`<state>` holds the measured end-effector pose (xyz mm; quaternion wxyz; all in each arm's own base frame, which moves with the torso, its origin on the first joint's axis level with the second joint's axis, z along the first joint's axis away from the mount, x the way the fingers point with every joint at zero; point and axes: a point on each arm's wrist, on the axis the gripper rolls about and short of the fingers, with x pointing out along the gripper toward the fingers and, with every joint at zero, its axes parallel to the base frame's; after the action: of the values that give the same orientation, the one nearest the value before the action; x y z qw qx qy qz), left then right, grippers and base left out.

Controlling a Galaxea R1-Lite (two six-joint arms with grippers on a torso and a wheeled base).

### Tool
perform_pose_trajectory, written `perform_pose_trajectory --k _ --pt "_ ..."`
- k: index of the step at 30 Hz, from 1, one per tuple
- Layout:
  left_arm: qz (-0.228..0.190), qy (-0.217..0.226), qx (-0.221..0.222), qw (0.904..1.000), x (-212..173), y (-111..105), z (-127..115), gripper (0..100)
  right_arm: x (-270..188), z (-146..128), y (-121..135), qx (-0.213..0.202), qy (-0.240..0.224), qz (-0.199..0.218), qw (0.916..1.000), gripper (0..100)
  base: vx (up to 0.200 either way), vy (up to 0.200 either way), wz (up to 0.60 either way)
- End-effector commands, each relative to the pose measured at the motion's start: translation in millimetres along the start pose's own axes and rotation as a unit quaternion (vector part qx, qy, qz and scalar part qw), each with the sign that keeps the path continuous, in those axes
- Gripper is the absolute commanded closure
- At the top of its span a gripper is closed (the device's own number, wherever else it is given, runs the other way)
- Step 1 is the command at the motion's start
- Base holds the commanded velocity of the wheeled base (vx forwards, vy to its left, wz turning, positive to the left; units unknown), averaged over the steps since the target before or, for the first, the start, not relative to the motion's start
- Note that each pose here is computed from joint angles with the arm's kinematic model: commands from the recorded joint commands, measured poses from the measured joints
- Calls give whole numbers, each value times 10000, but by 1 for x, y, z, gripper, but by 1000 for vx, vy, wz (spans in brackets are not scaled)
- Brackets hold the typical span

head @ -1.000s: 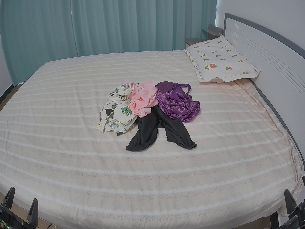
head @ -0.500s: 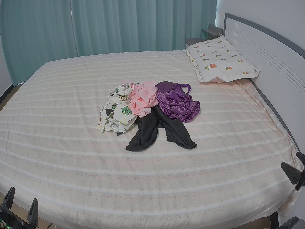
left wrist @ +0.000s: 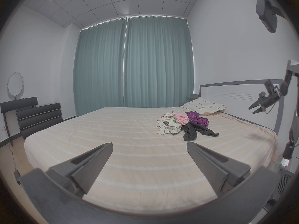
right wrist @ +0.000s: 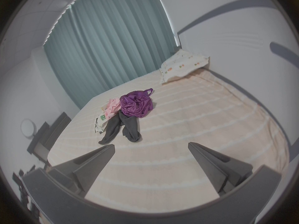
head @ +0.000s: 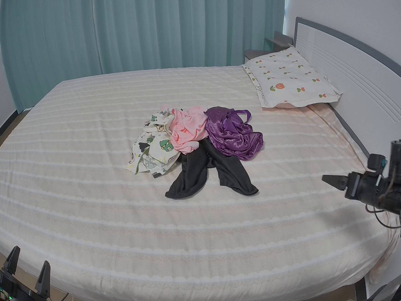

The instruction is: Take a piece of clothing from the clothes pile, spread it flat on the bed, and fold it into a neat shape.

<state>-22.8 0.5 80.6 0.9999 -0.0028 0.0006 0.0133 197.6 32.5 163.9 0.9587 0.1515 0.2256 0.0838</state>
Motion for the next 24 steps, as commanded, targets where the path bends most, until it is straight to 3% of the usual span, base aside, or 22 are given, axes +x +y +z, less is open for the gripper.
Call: perform_pose_trajectory --k 1,12,24 --pt "5 1 -3 10000 0 0 -5 0 146 -21 25 878 654 -175 9938 0 0 0 0" --pt "5 1 -3 10000 0 0 -5 0 186 -26 58 956 455 -257 9940 0 0 0 0" --pt "5 -6 -3 10000 0 0 -5 0 218 -43 73 818 610 -144 9947 0 0 0 0"
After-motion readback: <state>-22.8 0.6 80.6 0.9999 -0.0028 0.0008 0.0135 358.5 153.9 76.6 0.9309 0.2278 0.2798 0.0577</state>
